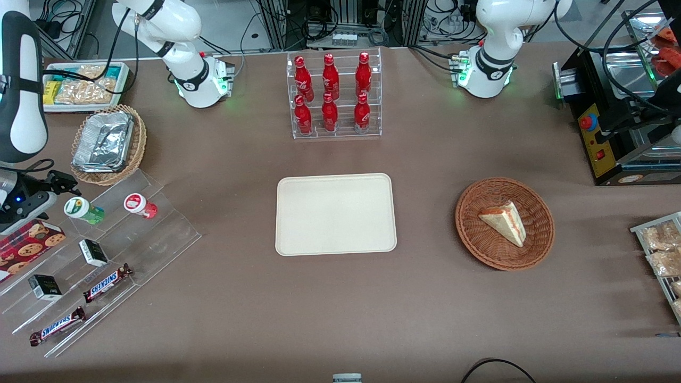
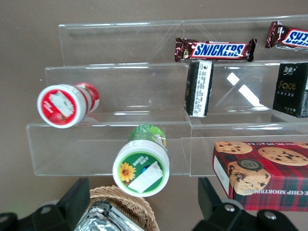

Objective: Place green gum on tray
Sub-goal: 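Lower the right gripper and close it around the green-lidded gum tub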

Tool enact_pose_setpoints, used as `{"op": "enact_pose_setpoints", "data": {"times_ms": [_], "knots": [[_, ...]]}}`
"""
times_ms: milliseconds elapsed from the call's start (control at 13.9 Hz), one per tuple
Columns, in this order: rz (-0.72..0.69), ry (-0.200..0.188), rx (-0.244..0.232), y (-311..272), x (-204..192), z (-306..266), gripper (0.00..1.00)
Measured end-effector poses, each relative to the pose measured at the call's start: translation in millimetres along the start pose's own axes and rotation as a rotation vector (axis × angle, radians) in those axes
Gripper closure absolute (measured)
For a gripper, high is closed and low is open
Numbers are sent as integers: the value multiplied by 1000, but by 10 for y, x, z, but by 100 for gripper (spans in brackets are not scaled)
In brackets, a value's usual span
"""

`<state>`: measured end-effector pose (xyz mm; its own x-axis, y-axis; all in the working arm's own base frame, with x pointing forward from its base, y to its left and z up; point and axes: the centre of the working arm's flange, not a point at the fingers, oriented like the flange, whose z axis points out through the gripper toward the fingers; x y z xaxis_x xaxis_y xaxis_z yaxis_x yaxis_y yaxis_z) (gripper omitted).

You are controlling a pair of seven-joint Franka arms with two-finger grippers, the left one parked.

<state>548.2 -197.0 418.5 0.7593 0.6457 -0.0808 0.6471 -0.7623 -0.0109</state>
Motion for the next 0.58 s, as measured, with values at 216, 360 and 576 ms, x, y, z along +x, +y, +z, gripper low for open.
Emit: {"op": "enact_pose_setpoints", "data": {"times_ms": [216,360,576], "knots": [[-8,6,-7,-20,-13,156,0],[-4,16,0,-42,-10,219,0],[1,29,0,-64,-8,298,0]]}}
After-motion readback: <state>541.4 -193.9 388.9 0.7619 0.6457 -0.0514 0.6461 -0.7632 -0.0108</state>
